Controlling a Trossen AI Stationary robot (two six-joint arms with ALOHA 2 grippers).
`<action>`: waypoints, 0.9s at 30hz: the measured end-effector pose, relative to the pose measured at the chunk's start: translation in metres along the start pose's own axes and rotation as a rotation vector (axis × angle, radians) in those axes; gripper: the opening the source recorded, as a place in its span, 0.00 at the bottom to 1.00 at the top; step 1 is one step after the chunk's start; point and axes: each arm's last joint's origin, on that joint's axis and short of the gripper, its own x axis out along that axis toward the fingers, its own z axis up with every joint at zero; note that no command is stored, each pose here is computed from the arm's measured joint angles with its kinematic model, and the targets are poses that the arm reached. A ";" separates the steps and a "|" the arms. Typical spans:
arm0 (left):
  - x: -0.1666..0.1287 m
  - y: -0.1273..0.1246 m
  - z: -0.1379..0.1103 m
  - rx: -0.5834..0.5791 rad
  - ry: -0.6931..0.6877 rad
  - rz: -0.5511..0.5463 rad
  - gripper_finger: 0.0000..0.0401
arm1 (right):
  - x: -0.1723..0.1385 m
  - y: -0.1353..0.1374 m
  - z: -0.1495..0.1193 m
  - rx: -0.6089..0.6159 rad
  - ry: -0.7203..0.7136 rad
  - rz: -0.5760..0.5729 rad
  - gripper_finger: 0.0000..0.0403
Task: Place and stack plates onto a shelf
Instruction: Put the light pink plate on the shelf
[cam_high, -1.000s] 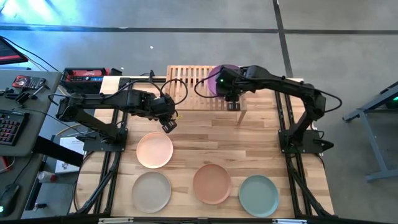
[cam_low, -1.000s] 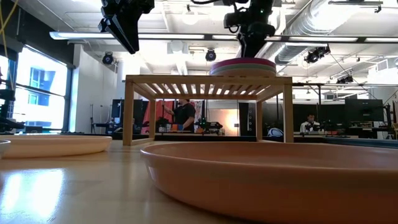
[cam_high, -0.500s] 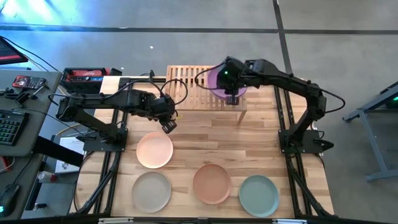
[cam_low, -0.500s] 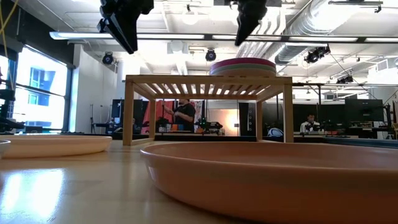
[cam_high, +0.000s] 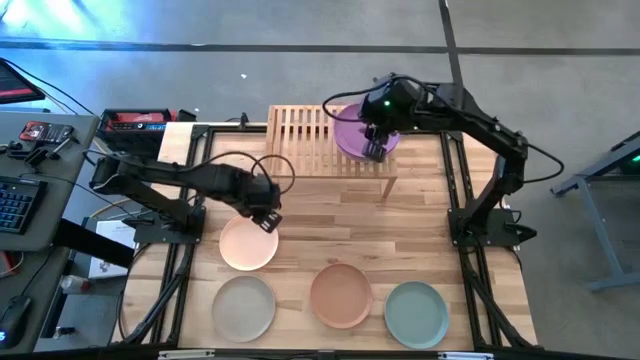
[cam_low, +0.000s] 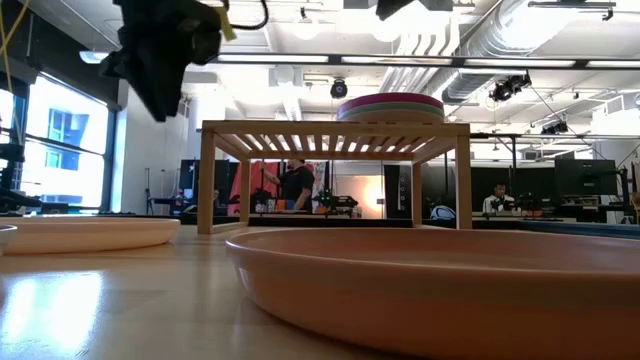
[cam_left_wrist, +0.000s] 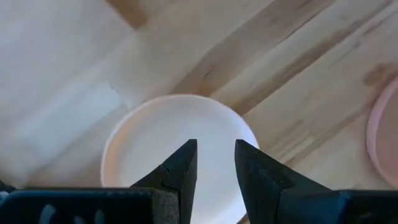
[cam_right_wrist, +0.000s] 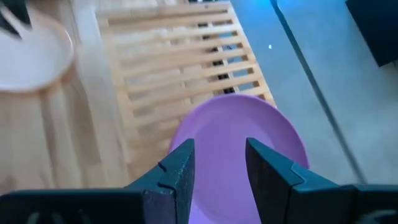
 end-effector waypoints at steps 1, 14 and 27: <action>0.002 -0.001 -0.003 -0.018 0.005 -0.002 0.24 | -0.003 0.001 0.001 0.029 -0.010 0.004 0.29; 0.028 -0.025 -0.035 -0.109 0.002 -0.154 0.24 | -0.012 0.024 0.004 0.276 -0.022 0.135 0.29; 0.055 -0.024 -0.062 -0.121 0.019 -0.169 0.24 | -0.014 0.057 -0.001 0.353 0.060 0.199 0.29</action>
